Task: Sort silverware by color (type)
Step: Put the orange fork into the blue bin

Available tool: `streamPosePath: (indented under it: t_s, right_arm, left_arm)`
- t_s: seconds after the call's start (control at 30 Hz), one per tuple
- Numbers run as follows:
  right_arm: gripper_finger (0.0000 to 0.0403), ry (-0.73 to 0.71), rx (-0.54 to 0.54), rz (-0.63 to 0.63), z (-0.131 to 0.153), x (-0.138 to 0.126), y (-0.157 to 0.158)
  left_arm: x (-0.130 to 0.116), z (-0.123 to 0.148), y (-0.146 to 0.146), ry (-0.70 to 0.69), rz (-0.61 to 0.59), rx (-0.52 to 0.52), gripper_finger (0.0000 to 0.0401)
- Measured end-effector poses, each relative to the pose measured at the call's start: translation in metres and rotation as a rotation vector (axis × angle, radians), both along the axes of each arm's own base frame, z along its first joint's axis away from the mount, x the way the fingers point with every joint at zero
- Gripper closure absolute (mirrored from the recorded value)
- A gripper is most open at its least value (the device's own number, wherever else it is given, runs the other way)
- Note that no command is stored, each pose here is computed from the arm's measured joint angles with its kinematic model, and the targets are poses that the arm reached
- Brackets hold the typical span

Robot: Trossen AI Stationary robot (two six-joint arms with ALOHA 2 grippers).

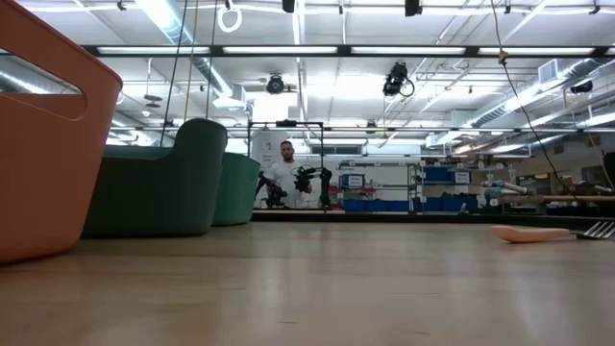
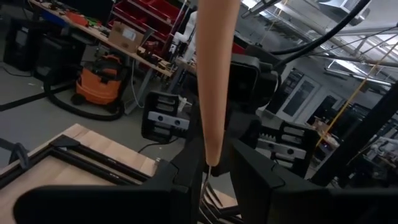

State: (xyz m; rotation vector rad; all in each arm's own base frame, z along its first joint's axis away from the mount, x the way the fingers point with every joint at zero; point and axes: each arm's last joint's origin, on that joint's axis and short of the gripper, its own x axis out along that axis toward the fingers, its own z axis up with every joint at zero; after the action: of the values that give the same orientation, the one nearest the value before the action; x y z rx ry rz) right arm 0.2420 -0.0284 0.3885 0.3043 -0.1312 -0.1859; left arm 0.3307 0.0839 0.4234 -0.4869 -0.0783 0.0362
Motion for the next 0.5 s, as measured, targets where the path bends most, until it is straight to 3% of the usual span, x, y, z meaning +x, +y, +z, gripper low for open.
streamPosePath:
  t_s: [0.5]
  right_arm:
    - [0.0403,0.036,0.058,0.074,-0.009,0.01,0.001]
  left_arm:
    - [0.0,0.001,0.0,-0.013,-0.011,0.027,0.0322]
